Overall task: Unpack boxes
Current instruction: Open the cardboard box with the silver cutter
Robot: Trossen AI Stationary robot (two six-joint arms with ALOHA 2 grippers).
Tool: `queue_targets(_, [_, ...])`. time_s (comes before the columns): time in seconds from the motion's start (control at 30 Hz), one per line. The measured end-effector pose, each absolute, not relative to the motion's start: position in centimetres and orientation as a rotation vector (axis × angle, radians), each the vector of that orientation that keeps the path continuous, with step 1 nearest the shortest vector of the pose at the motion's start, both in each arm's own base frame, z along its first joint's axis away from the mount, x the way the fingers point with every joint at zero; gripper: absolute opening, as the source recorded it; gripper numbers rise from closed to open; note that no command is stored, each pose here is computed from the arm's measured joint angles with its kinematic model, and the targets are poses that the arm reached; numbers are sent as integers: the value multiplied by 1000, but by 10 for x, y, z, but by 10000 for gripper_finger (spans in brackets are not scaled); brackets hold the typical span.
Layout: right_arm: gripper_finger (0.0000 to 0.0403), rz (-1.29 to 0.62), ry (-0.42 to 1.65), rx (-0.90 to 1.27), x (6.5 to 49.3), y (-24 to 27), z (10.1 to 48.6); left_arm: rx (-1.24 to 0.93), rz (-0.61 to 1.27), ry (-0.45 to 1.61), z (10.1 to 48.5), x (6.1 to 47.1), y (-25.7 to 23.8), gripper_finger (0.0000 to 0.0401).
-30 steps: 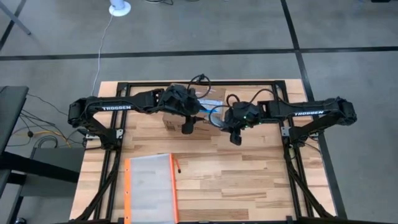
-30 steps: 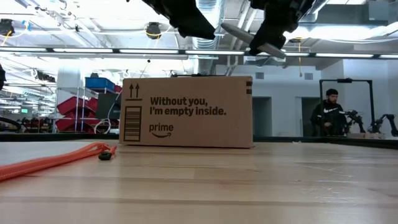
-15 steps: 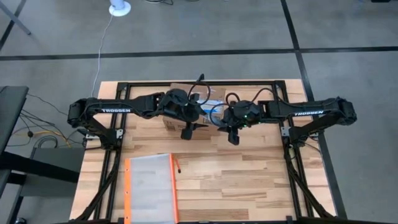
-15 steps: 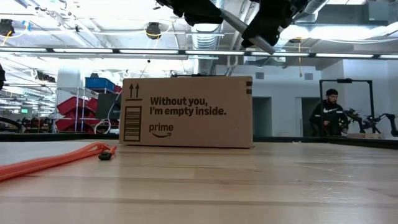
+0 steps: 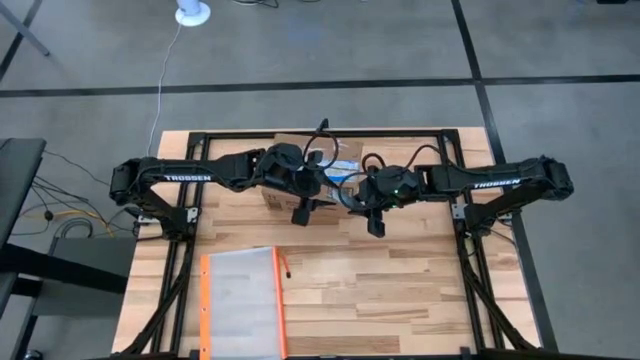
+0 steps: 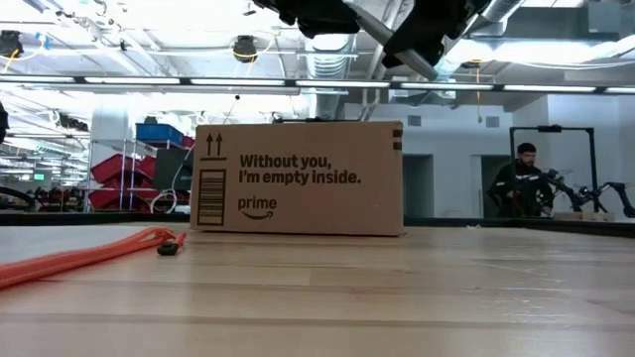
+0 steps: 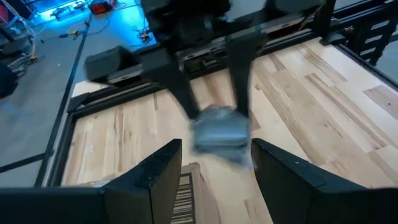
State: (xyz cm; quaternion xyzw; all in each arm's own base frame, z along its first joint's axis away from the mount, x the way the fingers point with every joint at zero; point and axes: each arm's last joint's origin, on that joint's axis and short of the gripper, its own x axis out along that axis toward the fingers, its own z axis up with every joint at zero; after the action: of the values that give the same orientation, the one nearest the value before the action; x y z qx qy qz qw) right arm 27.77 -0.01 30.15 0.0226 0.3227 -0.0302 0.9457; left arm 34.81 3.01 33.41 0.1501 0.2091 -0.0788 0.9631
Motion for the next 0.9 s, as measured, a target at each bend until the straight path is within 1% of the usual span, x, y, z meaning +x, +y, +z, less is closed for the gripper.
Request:
queue_targets(0.4, [114, -39, 657, 47, 278, 8, 301, 305, -207, 392, 335, 351, 21, 179])
queue_targets(0.63, [114, -31, 697, 37, 289, 12, 288, 253, -257, 378, 335, 352, 17, 179])
queue_targets(0.9, [114, -16, 664, 28, 291, 14, 298, 275, -254, 411, 332, 351, 12, 179])
